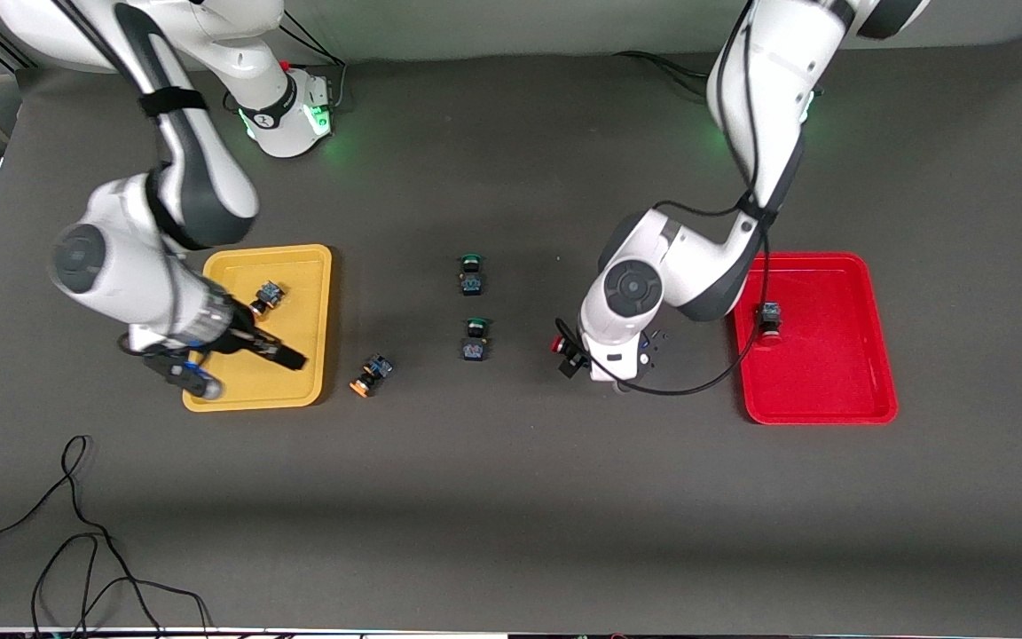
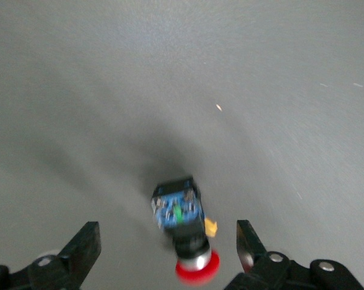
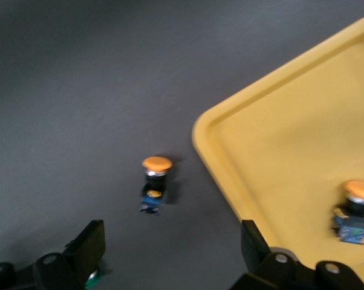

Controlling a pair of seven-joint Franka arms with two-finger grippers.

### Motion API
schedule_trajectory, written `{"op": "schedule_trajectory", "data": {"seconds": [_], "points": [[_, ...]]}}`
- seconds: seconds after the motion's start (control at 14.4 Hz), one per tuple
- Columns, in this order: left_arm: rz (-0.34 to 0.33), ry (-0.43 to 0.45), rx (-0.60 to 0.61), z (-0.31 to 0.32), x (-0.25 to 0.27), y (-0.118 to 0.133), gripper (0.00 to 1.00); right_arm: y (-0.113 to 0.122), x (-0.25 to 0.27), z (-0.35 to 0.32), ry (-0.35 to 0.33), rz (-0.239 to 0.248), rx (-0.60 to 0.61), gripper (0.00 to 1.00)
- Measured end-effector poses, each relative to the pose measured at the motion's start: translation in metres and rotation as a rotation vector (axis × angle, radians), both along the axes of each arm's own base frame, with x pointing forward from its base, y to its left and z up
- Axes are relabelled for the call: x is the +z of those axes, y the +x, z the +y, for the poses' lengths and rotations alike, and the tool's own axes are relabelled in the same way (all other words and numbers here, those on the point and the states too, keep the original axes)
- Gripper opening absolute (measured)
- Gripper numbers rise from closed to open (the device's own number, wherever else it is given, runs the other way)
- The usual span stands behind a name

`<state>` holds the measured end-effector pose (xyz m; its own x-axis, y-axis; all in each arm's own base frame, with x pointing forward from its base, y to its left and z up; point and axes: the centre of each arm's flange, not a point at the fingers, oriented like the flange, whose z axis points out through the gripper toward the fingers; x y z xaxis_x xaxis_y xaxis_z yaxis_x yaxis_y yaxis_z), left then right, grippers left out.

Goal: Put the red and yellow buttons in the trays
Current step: 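Grasp another yellow button with the right gripper while the left gripper grasps a red one, then carry the yellow button into the yellow tray while the left gripper carries the red button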

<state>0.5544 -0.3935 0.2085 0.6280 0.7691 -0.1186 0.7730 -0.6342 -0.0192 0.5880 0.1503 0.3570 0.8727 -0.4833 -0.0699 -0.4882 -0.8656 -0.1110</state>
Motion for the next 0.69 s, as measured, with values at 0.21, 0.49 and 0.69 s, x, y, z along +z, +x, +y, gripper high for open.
{"op": "schedule_trajectory", "data": {"seconds": [0.21,0.49,0.69], "points": [[-0.018,0.014,0.037,0.000,-0.025,0.001,0.95,0.001,-0.032,0.050,-0.061,0.026,0.002,1.00],[-0.028,0.012,0.042,-0.002,-0.020,0.004,0.66,0.005,-0.112,0.061,-0.060,0.085,-0.049,1.00],[-0.034,0.009,0.043,-0.003,-0.017,0.007,0.41,0.003,-0.149,0.068,-0.053,0.115,-0.084,1.00]]}}
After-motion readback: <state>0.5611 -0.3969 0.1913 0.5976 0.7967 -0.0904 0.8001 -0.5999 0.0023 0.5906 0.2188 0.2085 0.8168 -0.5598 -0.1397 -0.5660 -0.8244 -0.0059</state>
